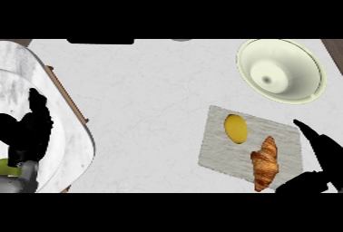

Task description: Pick the croissant from the placemat and place it in the bowl

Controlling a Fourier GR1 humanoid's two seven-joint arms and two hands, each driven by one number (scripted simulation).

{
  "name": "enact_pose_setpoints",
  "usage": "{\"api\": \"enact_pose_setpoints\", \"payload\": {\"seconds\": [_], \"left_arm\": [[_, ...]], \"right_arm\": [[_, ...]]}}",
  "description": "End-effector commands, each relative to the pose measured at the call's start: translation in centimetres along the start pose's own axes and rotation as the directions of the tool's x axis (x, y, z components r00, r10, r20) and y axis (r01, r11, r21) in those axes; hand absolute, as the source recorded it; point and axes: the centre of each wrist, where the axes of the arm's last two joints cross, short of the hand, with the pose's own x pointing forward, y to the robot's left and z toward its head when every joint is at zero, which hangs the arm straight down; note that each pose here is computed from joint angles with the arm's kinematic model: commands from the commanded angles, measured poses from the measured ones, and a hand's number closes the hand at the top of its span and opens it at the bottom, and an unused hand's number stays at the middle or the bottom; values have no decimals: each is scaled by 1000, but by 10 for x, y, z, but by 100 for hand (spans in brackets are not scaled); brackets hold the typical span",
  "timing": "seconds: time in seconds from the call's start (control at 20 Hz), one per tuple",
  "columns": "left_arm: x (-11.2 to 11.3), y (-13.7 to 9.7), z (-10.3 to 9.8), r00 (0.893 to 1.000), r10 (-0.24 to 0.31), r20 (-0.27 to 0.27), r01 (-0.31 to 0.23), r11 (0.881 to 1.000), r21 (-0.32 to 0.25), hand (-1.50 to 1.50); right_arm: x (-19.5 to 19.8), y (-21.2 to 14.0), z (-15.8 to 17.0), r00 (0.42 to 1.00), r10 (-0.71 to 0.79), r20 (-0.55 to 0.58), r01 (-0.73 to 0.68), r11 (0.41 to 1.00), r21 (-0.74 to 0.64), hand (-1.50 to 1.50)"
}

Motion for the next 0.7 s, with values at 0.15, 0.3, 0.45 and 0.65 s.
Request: {"api": "enact_pose_setpoints", "payload": {"seconds": [0.15,0.3,0.45,0.65], "left_arm": [[9,-1,-4,991,-41,131,44,999,-17,0],[21,19,-7,993,-23,118,28,999,-36,0],[0,-2,-12,990,-42,136,48,998,-44,0],[15,4,-5,991,-32,129,37,999,-36,0]], "right_arm": [[6,5,5,980,166,-105,-176,980,-89,-150],[8,19,-11,982,154,-110,-166,980,-113,-150],[37,13,-25,983,143,-113,-152,985,-84,-150],[6,41,-21,984,133,-115,-135,991,-9,-150]]}}
